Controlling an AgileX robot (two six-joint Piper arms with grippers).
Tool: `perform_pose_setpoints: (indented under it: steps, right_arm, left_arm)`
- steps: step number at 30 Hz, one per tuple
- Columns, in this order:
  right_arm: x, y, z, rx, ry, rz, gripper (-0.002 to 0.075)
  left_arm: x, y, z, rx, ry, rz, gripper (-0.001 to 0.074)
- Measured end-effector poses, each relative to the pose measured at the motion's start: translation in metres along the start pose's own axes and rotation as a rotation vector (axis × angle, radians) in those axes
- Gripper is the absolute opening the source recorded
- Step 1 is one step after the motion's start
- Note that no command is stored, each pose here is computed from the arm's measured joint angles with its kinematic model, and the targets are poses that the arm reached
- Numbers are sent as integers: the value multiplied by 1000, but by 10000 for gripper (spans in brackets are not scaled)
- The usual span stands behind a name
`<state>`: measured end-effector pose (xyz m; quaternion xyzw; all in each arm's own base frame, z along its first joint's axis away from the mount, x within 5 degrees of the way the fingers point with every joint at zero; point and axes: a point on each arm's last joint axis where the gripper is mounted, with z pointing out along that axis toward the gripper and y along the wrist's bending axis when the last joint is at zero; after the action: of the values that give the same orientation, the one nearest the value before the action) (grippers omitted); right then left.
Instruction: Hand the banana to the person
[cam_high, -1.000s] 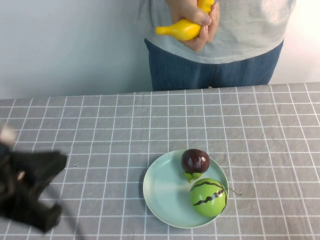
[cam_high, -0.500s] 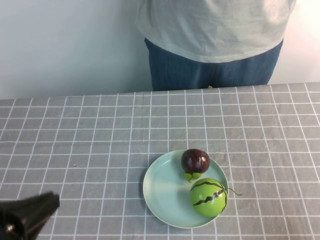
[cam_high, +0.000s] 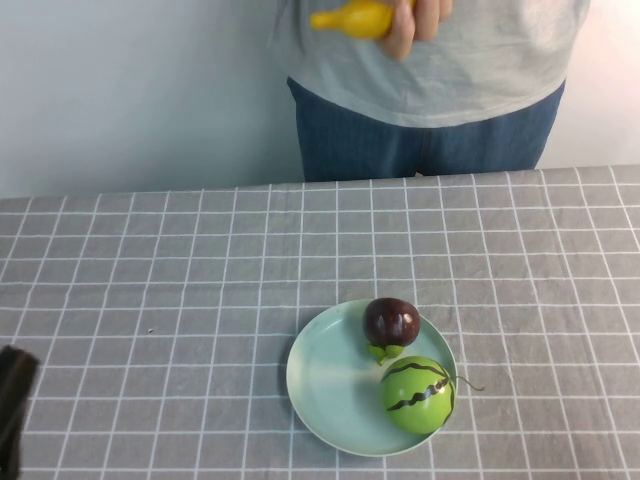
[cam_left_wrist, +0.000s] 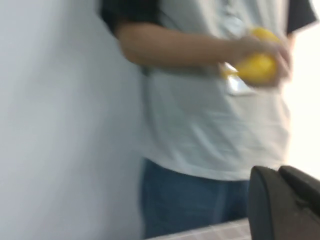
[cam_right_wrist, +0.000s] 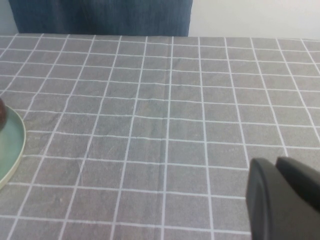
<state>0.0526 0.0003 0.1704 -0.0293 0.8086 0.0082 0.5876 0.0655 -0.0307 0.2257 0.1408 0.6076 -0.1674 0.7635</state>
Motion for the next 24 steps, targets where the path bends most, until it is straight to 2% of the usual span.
perform_pose_setpoints:
  steps: [4,11,20,24]
  right_arm:
    - [0,0,0,0,0,0,-6]
    - [0,0,0,0,-2,0,-6]
    - [0,0,0,0,-2,0,-7]
    - [0,0,0,0,-4,0,-6]
  left_arm:
    - [2,7,-11,-113,13,4,-3]
    - [21,12,-22,-236,202,-16,-3]
    - [44,11,-30,-258,465,-49,-4]
    - [44,11,-30,-258,465,-49,-4]
